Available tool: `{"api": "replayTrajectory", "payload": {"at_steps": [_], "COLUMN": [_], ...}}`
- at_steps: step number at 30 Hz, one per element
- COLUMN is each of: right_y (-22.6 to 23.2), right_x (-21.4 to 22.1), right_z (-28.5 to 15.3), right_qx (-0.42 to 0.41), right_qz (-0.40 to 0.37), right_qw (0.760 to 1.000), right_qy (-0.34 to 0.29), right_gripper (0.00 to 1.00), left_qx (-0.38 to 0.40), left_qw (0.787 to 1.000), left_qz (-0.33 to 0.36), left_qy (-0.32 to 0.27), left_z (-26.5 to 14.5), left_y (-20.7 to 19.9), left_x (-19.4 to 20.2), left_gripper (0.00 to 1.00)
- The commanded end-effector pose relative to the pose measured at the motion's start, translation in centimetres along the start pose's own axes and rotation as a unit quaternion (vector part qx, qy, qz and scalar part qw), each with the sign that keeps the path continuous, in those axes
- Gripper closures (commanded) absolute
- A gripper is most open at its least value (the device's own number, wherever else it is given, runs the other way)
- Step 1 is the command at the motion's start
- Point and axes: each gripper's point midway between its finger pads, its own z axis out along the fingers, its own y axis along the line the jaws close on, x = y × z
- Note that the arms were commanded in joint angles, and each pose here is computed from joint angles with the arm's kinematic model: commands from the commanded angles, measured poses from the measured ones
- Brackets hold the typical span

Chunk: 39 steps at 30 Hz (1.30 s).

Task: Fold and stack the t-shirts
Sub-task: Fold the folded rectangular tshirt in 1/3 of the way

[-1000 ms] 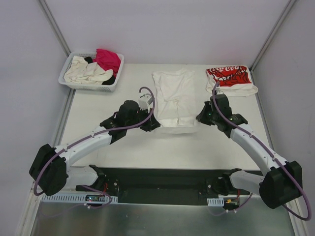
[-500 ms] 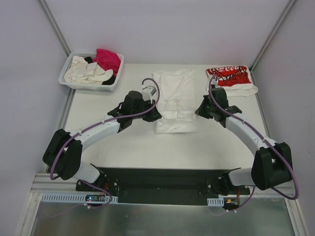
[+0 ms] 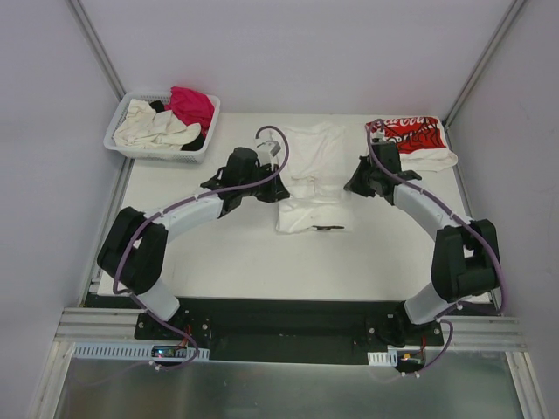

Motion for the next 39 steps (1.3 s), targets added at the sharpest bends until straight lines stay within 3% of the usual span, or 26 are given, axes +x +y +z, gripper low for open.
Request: {"api": "replayTrajectory", "payload": {"at_steps": [1,20,25,27,28,30,31,33,35,39], "right_y": [1.4,1.6,1.7,1.7,1.8,1.7,1.7,1.8,1.6,1.8], "right_x": [-3.2,-5.2,-5.3,-5.1,-5.4,-5.6,-5.6,-5.9,-5.9,-6.1], "right_z": [0.7,6.6,7.9,8.3,8.3,8.3,8.4,8.2,8.1,6.9], "right_qx": [-0.026,-0.042,-0.047,-0.049,-0.051,-0.051,-0.052,-0.056,-0.055,-0.063], "right_qz": [0.004,0.049,0.060,0.063,0.064,0.069,0.071,0.077,0.079,0.084], "right_qw": [0.999,0.998,0.997,0.996,0.996,0.996,0.996,0.995,0.995,0.994], "right_qy": [-0.028,0.014,0.025,0.030,0.028,0.028,0.028,0.024,0.022,0.011], "right_gripper": [0.99,0.99,0.76,0.71,0.70,0.68,0.68,0.68,0.68,0.70], "left_qx": [0.019,0.041,0.029,0.028,0.028,0.032,0.035,0.044,0.055,0.059], "left_qw": [0.999,0.998,0.997,0.997,0.996,0.996,0.995,0.995,0.995,0.996], "left_qz": [0.015,-0.054,-0.067,-0.076,-0.078,-0.084,-0.085,-0.088,-0.084,-0.071], "left_qy": [-0.028,-0.006,0.005,0.014,0.018,0.024,0.027,0.027,0.025,0.010], "left_z": [0.3,4.9,6.0,6.6,6.8,7.4,7.5,7.9,8.2,8.2], "left_y": [0.0,5.9,7.8,8.4,8.5,8.8,8.8,8.6,8.2,7.7], "left_x": [-3.1,-5.6,-4.9,-4.4,-4.2,-4.1,-4.1,-4.5,-5.3,-7.3], "left_gripper": [1.00,1.00,1.00,0.88,0.72,0.52,0.37,0.24,0.19,0.18]}}
